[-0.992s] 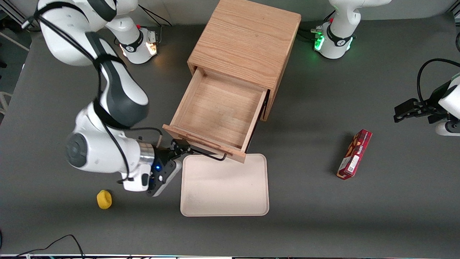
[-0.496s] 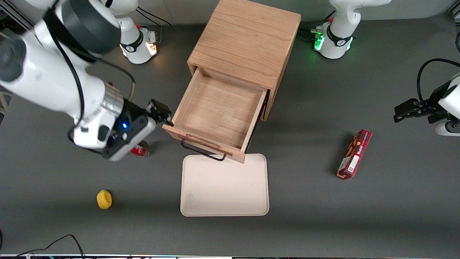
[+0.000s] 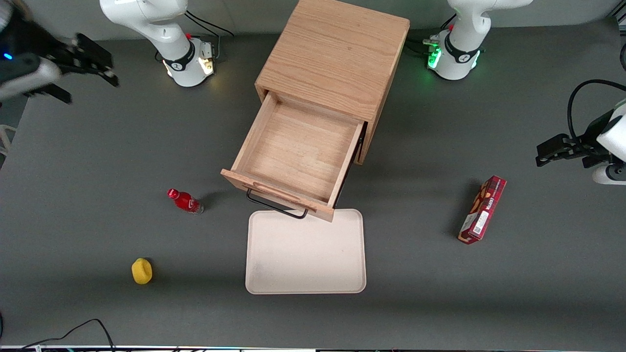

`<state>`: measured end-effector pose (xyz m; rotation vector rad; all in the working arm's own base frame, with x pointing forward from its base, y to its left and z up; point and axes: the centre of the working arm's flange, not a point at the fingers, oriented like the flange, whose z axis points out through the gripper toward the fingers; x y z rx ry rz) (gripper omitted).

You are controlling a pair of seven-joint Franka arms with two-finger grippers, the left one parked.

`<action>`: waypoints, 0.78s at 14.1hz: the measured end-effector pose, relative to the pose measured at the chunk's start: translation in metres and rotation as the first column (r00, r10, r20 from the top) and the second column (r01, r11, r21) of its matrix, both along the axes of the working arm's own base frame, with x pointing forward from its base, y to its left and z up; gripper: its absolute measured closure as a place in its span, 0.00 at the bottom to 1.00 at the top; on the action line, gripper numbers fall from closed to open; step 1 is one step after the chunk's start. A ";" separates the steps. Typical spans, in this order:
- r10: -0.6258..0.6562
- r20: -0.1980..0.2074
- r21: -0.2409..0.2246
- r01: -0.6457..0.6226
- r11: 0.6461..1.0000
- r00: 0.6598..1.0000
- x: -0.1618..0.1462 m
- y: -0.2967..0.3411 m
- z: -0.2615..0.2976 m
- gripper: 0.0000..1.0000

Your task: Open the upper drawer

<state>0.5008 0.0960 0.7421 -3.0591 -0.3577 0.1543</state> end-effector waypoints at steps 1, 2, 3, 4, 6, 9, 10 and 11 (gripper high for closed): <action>-0.038 -0.022 -0.011 0.037 0.999 0.999 -0.005 -0.011 -0.006 0.00; -0.095 -0.050 -0.024 0.094 0.995 0.994 -0.010 -0.020 -0.018 0.00; -0.164 -0.074 -0.041 0.161 0.986 0.984 -0.013 -0.027 -0.033 0.00; -0.241 -0.089 -0.058 0.236 0.970 0.966 -0.017 -0.035 -0.049 0.00; -0.374 -0.088 -0.076 0.368 0.927 0.923 -0.024 -0.052 -0.076 0.00; -0.490 0.007 -0.094 0.488 0.868 0.872 -0.024 -0.082 -0.093 0.00; -0.502 0.041 -0.090 0.504 0.859 0.864 -0.019 -0.089 -0.095 0.00; -0.509 0.064 -0.083 0.513 0.854 0.858 -0.015 -0.094 -0.096 0.00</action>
